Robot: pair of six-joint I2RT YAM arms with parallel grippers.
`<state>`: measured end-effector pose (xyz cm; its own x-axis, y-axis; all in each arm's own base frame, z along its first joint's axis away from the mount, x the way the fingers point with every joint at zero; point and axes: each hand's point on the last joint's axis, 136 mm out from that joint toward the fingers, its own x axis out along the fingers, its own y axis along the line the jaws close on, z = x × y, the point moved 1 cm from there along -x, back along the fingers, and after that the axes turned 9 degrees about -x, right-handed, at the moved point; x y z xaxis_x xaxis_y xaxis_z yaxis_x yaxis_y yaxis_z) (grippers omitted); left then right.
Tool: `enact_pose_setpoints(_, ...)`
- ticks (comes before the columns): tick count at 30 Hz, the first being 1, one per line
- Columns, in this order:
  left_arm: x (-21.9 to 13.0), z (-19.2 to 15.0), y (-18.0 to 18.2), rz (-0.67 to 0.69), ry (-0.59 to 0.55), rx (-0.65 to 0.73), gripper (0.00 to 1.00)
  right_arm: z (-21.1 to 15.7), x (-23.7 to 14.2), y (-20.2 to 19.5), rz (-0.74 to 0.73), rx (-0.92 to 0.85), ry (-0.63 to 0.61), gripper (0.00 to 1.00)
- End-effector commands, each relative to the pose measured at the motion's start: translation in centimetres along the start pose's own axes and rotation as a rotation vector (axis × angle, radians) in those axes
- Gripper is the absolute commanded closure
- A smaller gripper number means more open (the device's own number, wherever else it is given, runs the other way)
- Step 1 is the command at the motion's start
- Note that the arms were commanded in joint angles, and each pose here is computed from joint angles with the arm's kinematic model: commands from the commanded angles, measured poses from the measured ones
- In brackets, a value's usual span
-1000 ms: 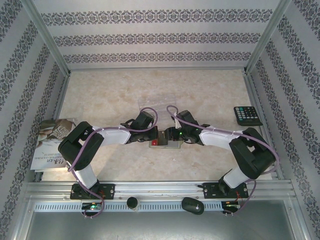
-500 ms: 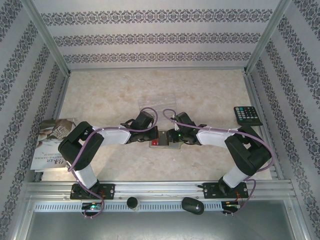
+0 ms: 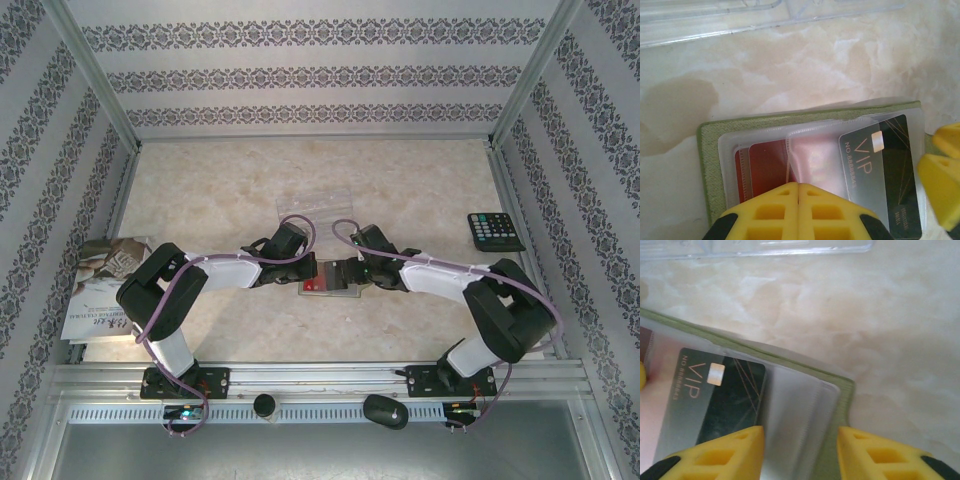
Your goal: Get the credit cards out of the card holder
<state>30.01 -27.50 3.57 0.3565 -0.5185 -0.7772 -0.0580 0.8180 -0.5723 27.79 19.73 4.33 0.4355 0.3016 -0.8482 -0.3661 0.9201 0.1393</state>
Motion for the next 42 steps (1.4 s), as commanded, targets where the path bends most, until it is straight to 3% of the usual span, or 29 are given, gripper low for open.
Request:
enact_pose_setpoints(1, 0.7, -2.1, 2.9, 0.093, 0.074, -0.016, 1.00, 1.0, -2.2, -0.7, -0.035, -0.017, -0.054, 0.52)
enact_pose_setpoints(5, 0.8, -2.1, 2.7, 0.085, 0.078, -0.017, 1.00, 3.0, -4.7, 1.3, 0.089, 0.001, -0.155, 0.51)
enact_pose_setpoints(10, 0.7, -2.0, 2.6, 0.079, 0.075, -0.019, 1.00, 2.4, -3.2, 3.6, 0.336, 0.118, -0.046, 0.53)
enact_pose_setpoints(13, 0.7, -2.1, 2.6, 0.080, 0.076, -0.017, 1.00, 1.5, -1.7, 3.8, 0.402, 0.173, 0.009, 0.53)
enact_pose_setpoints(24, 0.8, -2.1, 2.5, 0.074, 0.078, -0.019, 1.00, 0.4, 0.4, 3.3, 0.452, 0.235, 0.055, 0.61)
enact_pose_setpoints(35, 0.7, -2.1, 2.5, 0.072, 0.076, -0.019, 1.00, -1.2, 1.8, 2.5, 0.401, 0.276, 0.123, 0.66)
enact_pose_setpoints(42, 0.7, -2.1, 2.4, 0.069, 0.077, -0.020, 1.00, -0.9, 1.7, 3.7, 0.488, 0.278, 0.117, 0.72)
